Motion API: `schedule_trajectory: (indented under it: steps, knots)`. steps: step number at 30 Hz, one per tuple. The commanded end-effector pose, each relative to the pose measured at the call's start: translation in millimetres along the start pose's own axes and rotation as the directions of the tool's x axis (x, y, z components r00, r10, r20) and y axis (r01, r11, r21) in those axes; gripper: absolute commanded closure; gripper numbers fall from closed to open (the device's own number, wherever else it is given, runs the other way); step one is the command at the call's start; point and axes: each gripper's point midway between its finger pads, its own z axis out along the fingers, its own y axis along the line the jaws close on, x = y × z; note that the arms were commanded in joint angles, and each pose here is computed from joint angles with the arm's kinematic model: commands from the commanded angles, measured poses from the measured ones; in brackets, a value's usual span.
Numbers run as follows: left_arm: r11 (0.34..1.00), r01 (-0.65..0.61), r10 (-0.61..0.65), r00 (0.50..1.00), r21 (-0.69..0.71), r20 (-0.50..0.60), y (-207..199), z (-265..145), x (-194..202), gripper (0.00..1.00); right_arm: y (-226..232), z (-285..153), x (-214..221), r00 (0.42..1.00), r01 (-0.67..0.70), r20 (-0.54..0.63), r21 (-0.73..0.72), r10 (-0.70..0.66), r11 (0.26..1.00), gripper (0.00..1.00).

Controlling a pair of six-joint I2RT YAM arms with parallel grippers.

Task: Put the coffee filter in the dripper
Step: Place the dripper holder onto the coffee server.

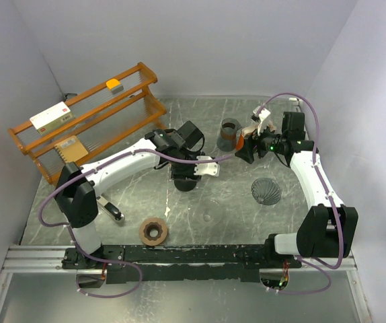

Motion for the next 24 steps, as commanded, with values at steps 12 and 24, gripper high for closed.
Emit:
schedule_trajectory:
  steps: [12,24]
  knots:
    - [1.000,0.016,-0.015,0.998,-0.017,0.069,10,-6,-23,0.40,-3,-3,-1,1.000,0.013,0.007,0.017,-0.013,1.000,0.18]
    - [0.998,0.038,-0.032,0.994,-0.058,0.102,15,-27,-30,0.33,0,-2,7,0.999,0.008,-0.033,0.009,-0.007,1.000,0.18]
